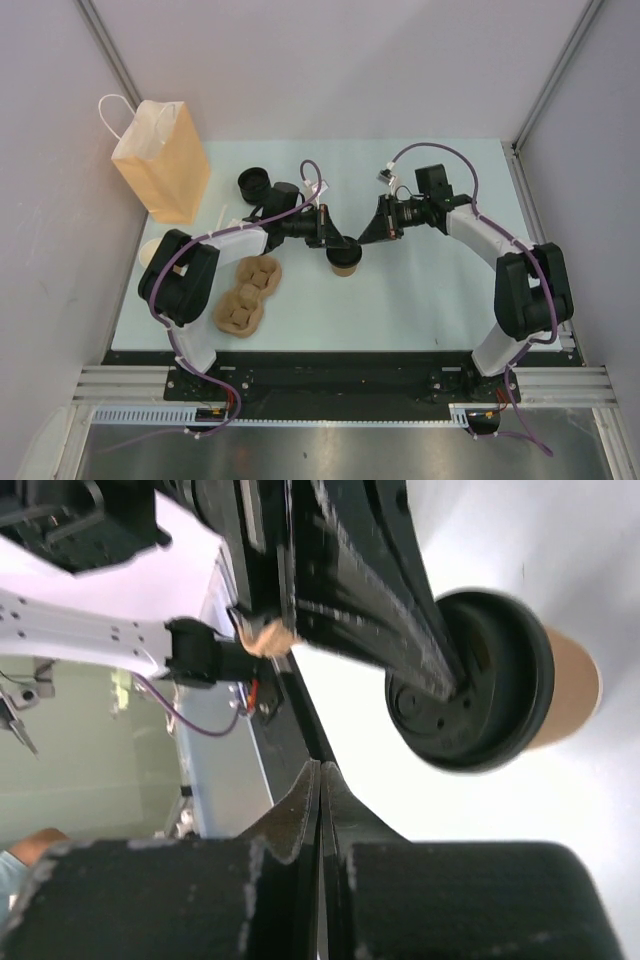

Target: Pack the takeout coffee

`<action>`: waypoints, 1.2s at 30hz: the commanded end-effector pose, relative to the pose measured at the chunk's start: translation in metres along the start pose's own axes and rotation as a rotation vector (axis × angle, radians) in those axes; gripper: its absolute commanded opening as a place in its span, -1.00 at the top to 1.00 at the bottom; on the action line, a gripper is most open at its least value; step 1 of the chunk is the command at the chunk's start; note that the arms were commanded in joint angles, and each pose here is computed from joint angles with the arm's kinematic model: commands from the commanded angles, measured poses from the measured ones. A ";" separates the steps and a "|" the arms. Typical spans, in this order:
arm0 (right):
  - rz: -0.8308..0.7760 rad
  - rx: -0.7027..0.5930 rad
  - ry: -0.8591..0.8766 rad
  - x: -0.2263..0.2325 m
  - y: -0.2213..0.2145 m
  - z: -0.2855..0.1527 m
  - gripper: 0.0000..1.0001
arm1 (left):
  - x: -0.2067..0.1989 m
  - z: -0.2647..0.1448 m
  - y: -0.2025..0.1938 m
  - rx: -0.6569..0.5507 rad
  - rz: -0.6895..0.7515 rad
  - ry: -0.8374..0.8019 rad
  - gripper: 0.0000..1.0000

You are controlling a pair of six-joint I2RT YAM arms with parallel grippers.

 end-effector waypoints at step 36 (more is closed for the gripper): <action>-0.187 0.000 -0.157 0.023 0.019 -0.031 -0.36 | -0.053 -0.101 0.021 -0.090 0.617 0.105 -0.99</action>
Point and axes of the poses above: each gripper's point midway between its finger pads, its own z axis out along the fingers, its own x axis along the line the jaws close on, y = z × x, the point moved 5 cm from there along -z, back along the fingers, and after that the axes turned 3 degrees about -z, right-handed, at the moved point
